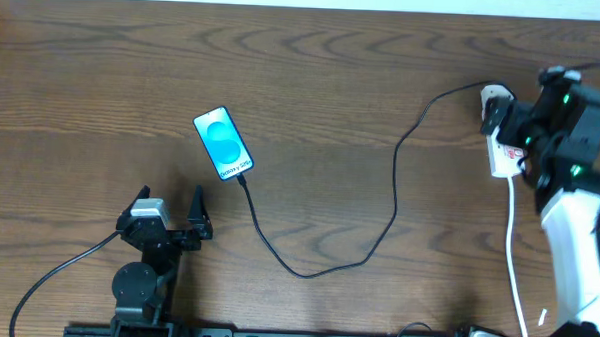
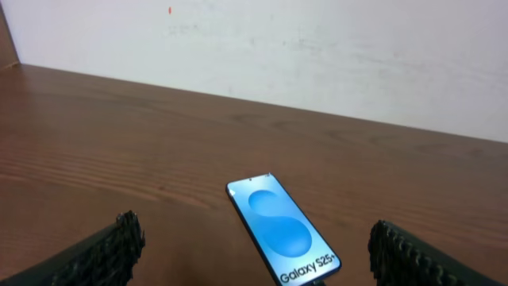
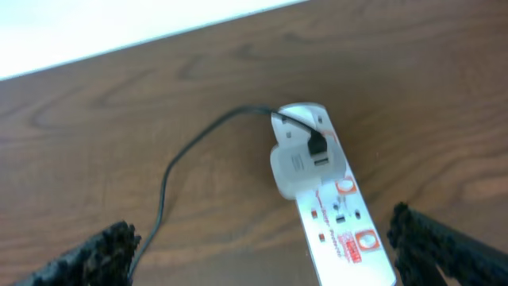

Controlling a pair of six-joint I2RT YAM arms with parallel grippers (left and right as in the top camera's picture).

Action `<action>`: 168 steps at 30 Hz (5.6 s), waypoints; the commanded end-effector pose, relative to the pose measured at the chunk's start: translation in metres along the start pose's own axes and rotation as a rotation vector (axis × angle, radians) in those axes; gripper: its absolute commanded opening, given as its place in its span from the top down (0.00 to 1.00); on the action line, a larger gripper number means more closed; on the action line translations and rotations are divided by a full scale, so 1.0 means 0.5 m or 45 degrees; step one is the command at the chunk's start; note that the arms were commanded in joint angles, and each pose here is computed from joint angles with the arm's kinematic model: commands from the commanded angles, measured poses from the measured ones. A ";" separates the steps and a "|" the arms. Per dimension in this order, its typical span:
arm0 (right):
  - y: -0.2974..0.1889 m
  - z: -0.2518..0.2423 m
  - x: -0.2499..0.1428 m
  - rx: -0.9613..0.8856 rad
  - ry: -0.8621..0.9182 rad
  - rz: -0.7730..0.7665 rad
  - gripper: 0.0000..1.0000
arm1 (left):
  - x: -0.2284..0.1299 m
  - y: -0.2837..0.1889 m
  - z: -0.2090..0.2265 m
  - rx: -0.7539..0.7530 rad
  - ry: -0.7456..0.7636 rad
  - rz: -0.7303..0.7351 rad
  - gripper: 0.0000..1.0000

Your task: Plug charger to phone and switch on socket

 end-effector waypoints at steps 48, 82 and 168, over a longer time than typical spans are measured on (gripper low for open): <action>-0.171 0.093 -0.307 0.169 -0.421 -0.643 0.01 | -0.022 0.001 0.009 0.035 0.015 0.056 0.07; -0.215 0.095 -0.332 0.099 -0.250 -0.703 0.01 | -0.022 0.001 0.009 0.035 0.015 0.056 0.07; -0.217 0.117 -0.338 0.247 -0.197 -0.682 0.01 | -0.022 0.001 0.009 0.035 0.015 0.055 0.07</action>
Point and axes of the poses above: each gripper's point midway between its finger pads, its own y axis out along the fingers, its own z axis along the line the jaws close on, x = y × z, the point moved 8 cm from there along -y, back along the fingers, and after that the axes turned 3 degrees about -y, right-handed, at the moved point
